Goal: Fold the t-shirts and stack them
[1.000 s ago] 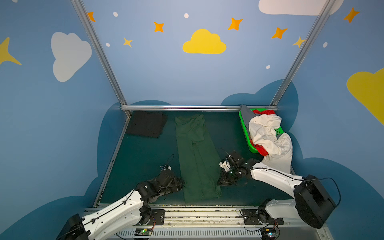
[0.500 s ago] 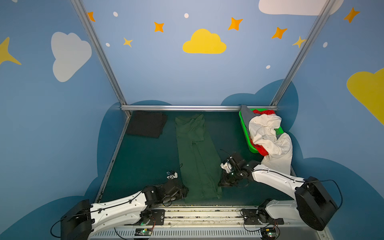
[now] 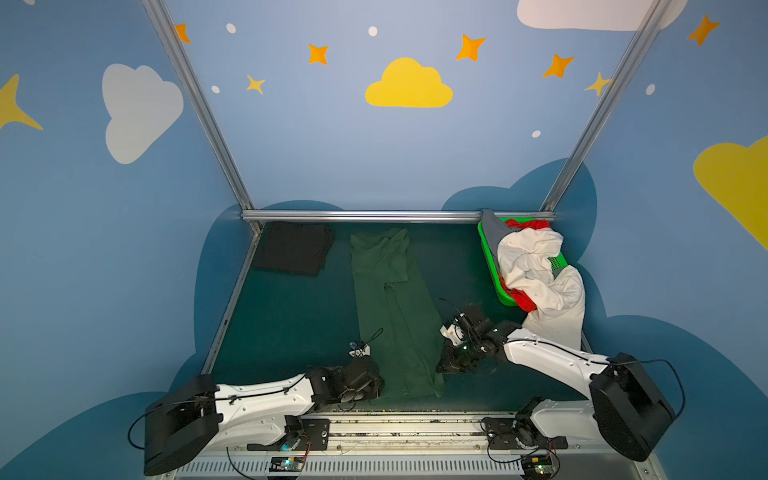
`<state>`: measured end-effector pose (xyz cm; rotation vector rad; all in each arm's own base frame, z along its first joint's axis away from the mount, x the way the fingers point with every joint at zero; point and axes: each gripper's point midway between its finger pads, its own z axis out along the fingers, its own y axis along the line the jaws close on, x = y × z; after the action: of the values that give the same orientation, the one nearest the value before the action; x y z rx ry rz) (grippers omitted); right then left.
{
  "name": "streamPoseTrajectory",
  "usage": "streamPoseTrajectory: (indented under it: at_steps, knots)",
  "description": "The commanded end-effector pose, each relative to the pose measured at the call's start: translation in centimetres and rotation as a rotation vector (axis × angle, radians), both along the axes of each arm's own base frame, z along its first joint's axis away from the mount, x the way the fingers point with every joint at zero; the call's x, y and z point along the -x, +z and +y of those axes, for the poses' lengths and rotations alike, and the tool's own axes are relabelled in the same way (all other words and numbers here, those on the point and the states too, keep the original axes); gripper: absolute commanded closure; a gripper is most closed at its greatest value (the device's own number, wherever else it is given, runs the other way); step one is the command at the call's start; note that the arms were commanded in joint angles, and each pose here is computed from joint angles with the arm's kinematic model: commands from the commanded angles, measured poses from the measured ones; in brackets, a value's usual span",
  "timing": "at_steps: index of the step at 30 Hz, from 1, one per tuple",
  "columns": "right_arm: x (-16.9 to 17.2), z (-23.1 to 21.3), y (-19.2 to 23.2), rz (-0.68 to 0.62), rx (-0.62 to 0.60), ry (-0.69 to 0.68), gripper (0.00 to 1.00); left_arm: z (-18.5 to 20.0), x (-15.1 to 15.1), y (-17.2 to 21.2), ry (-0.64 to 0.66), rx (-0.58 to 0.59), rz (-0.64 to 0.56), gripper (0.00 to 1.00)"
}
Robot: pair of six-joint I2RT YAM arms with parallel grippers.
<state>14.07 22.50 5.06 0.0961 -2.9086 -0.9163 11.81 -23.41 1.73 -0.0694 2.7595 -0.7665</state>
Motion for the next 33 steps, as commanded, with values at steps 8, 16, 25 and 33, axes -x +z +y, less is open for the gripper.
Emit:
streamPoseTrajectory:
  at_steps: [8, 16, 25, 33]
  knots:
    - [0.1, -1.0, 0.6, -0.053, 0.016, 0.003, 1.00, 0.3, 2.6, -2.6, -0.109, -0.219, 0.107, 0.96]
    - [-0.7, -0.9, 1.9, -0.100, -0.005, -0.040, 1.00, 0.7, 0.8, 1.4, -0.002, -0.144, 0.028, 0.96]
    - [-3.1, 0.8, 4.0, -0.145, -0.035, -0.045, 1.00, 1.0, -1.7, 2.8, 0.100, -0.073, 0.051, 0.96]
    - [-6.8, 1.5, 4.9, -0.183, 0.028, -0.065, 1.00, 1.7, -4.8, 2.6, 0.239, -0.036, 0.109, 0.96]
